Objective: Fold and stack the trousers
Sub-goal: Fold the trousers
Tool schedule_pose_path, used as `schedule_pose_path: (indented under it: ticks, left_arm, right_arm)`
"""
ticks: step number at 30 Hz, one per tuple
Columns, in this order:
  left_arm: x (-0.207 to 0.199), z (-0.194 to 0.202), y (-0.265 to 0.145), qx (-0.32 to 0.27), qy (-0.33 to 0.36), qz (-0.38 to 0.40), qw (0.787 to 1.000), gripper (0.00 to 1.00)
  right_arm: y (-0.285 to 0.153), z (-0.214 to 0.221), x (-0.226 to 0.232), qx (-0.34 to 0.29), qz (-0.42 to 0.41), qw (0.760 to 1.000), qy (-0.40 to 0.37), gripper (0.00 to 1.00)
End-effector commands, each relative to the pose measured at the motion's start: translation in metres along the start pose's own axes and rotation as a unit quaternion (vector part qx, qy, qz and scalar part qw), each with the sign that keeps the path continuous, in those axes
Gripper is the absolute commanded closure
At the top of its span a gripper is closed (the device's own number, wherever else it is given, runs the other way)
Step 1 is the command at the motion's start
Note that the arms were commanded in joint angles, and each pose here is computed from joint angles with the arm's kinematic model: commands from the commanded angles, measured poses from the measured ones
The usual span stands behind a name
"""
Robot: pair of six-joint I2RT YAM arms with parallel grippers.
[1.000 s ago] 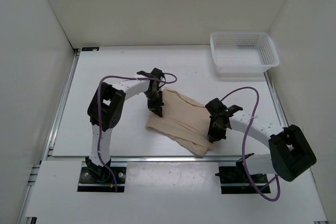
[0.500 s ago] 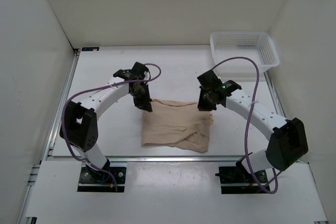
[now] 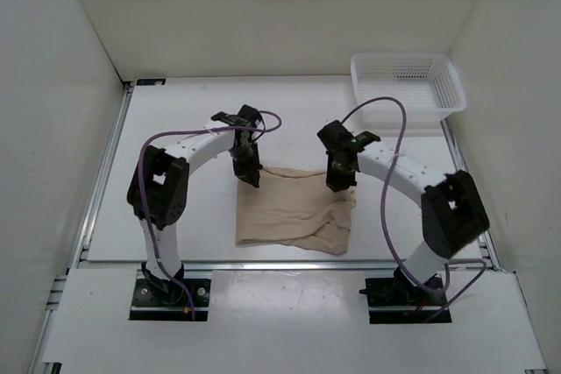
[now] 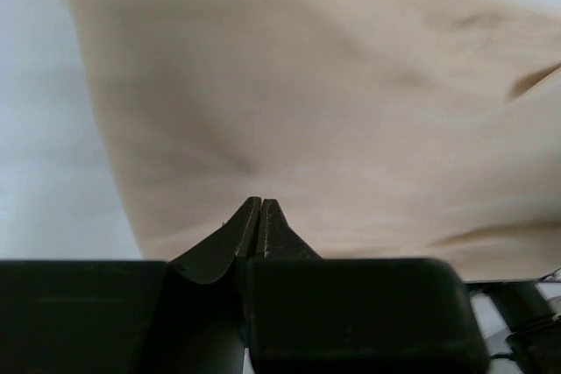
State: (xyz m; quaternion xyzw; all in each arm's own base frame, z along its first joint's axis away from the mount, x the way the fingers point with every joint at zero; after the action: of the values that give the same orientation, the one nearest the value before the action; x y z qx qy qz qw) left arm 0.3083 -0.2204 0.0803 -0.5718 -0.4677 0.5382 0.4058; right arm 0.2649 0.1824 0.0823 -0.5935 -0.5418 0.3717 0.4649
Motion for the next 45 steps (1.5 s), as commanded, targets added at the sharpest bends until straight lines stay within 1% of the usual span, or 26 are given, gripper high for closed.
schedule_pose_path:
  ticks: [1, 3, 4, 6, 7, 8, 10, 12, 14, 17, 18, 19, 23, 24, 27, 29, 30, 32, 33, 36, 37, 39, 41, 43, 44, 45]
  left_arm:
    - [0.008, 0.033, -0.026, -0.01, 0.009, 0.0, 1.0, 0.84]
    - [0.012, 0.047, -0.026, -0.007, 0.015, 0.0, 1.0, 0.84]
    - [0.015, 0.05, -0.022, -0.007, 0.01, 0.0, 1.0, 0.84]
    - [0.028, 0.068, -0.01, 0.014, 0.006, -0.013, 1.0, 0.84]
    - [0.032, 0.073, -0.006, 0.022, 0.005, -0.018, 1.0, 0.84]
    - [0.034, 0.073, -0.003, 0.019, 0.005, -0.022, 1.0, 0.84]
    - [0.044, 0.08, 0.011, 0.042, 0.001, -0.043, 0.998, 0.84]
    - [0.045, 0.079, 0.014, 0.039, 0.006, -0.047, 0.998, 0.84]
    - [0.045, 0.079, 0.014, 0.039, 0.006, -0.047, 0.998, 0.84]
    - [0.039, 0.071, -0.002, 0.011, 0.01, -0.037, 0.999, 0.84]
    - [0.04, 0.073, -0.005, 0.013, 0.01, -0.038, 0.999, 0.84]
    - [0.035, 0.066, -0.009, 0.003, 0.011, -0.031, 0.999, 0.84]
    - [0.025, 0.057, -0.023, -0.011, 0.014, -0.016, 1.0, 0.84]
    - [0.025, 0.057, -0.023, -0.011, 0.014, -0.016, 1.0, 0.84]
    - [0.021, 0.051, -0.023, -0.015, 0.014, -0.014, 1.0, 0.83]
    - [0.027, 0.05, -0.016, -0.012, 0.013, -0.033, 0.999, 0.83]
    - [0.03, 0.048, -0.005, -0.006, 0.012, -0.044, 0.999, 0.83]
    - [0.03, 0.043, 0.006, -0.001, 0.011, -0.052, 0.999, 0.83]
    - [0.036, 0.046, 0.019, 0.016, 0.009, -0.068, 0.998, 0.83]
    - [0.035, 0.038, 0.031, 0.015, 0.009, -0.073, 0.997, 0.83]
    - [0.037, 0.035, 0.037, 0.018, 0.008, -0.084, 0.996, 0.85]
    - [0.04, 0.026, 0.039, 0.016, 0.005, -0.084, 0.996, 0.85]
    - [0.041, 0.019, 0.039, 0.011, 0.005, -0.082, 0.997, 0.85]
    - [0.043, 0.001, 0.034, -0.004, 0.002, -0.075, 0.997, 0.85]
    - [0.046, -0.002, 0.032, 0.0, -0.005, -0.079, 0.997, 0.85]
    - [0.044, -0.02, 0.018, -0.018, -0.009, -0.071, 0.997, 0.85]
  right_arm:
    - [-0.037, 0.018, 0.0, -0.028, -0.043, 0.998, -0.022, 0.91]
    - [-0.034, 0.034, -0.01, -0.013, -0.032, 0.999, -0.022, 0.91]
    - [-0.026, 0.052, -0.019, 0.007, -0.021, 0.999, -0.026, 0.91]
    - [-0.018, 0.069, -0.033, 0.025, -0.004, 1.0, -0.015, 0.91]
    - [-0.006, 0.081, -0.042, 0.036, 0.008, 0.999, -0.013, 0.91]
    - [0.001, 0.088, -0.046, 0.046, 0.018, 0.999, -0.004, 0.91]
    - [0.011, 0.095, -0.052, 0.056, 0.036, 0.998, 0.001, 0.91]
    - [0.014, 0.098, -0.056, 0.062, 0.052, 0.997, 0.008, 0.91]
    - [0.005, 0.098, -0.058, 0.058, 0.056, 0.997, 0.006, 0.93]
    - [-0.026, 0.087, -0.051, 0.021, 0.038, 0.999, 0.002, 0.93]
    - [-0.034, 0.085, -0.049, 0.011, 0.033, 0.999, -0.002, 0.93]
    - [-0.045, 0.078, -0.049, -0.008, 0.027, 1.0, 0.001, 0.93]
    - [-0.067, 0.058, -0.042, -0.045, 0.014, 0.999, 0.009, 0.93]
    - [-0.068, 0.053, -0.037, -0.047, 0.011, 0.999, 0.01, 0.92]
    - [-0.058, 0.037, -0.025, -0.056, 0.014, 0.998, 0.002, 0.9]
    - [-0.038, 0.034, -0.021, -0.044, 0.029, 0.999, -0.007, 0.9]
    - [-0.03, 0.032, -0.019, -0.038, 0.029, 0.999, -0.011, 0.9]
    - [-0.003, 0.031, -0.009, -0.021, 0.031, 0.999, -0.014, 0.9]
    - [0.014, 0.036, -0.007, -0.004, 0.042, 0.999, -0.018, 0.9]
    - [0.045, 0.041, -0.009, 0.023, 0.057, 0.998, -0.019, 0.9]
    - [0.049, 0.042, -0.008, 0.034, 0.056, 0.998, -0.016, 0.9]
    - [0.058, 0.046, -0.004, 0.06, 0.046, 0.997, -0.02, 0.9]
    - [0.056, 0.034, 0.007, 0.046, 0.032, 0.998, -0.022, 0.9]
    - [0.054, 0.026, 0.016, 0.041, 0.019, 0.999, -0.026, 0.9]
    - [0.044, 0.017, 0.023, 0.035, 0.013, 0.999, -0.033, 0.9]
    - [0.038, 0.011, 0.026, 0.033, 0.011, 0.999, -0.037, 0.92]
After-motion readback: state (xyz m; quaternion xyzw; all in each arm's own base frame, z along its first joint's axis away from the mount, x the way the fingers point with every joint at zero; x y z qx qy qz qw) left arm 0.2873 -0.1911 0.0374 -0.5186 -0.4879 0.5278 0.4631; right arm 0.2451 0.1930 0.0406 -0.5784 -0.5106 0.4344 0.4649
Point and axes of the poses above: each gripper's point midway between its finger pads, its own y axis out along the fingers, its own x axis along the line the jaws close on, z = x × y, the point moved 2 cm from there along -y, back along the fingers, and after that the axes turned 5 degrees about y, right-handed, at the moved point
